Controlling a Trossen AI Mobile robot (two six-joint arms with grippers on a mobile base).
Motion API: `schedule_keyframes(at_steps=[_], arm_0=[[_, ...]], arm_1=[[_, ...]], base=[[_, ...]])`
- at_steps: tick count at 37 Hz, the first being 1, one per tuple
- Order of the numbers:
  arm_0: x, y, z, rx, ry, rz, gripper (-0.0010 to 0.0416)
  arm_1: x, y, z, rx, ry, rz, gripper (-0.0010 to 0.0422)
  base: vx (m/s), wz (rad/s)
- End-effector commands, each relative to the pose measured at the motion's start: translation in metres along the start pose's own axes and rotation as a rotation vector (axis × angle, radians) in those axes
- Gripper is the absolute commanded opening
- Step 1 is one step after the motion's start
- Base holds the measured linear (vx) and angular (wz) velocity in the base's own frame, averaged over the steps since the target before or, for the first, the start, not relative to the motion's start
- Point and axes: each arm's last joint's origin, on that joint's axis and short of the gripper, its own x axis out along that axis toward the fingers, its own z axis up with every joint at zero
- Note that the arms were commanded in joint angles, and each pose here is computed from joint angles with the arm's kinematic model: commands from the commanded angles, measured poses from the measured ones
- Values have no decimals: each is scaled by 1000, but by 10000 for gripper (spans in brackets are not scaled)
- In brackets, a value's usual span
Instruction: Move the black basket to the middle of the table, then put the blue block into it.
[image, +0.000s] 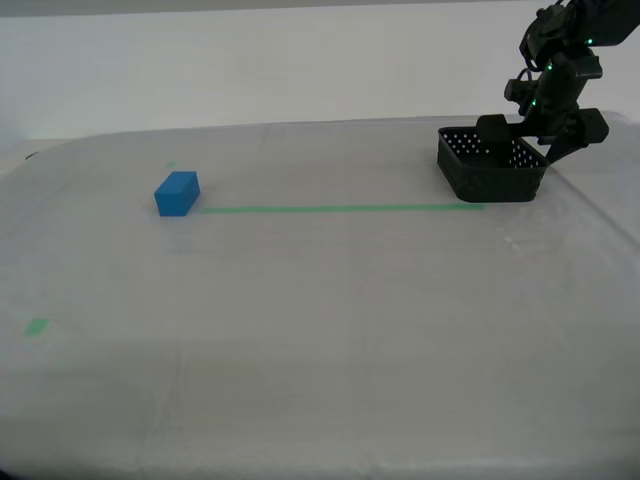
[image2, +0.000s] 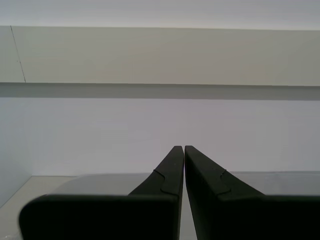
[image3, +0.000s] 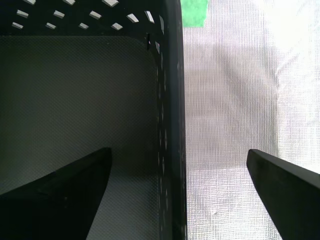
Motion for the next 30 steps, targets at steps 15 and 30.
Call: schedule_keyframes(at_steps=[15,30], arm_0=[[0,0,0,7,1,-3,256],[0,1,0,11,1,-2,123]], arm_1=[[0,0,1,1,-6,0,0],[0,0,1,1,-6,0,0]], base=[[0,0],[0,0]])
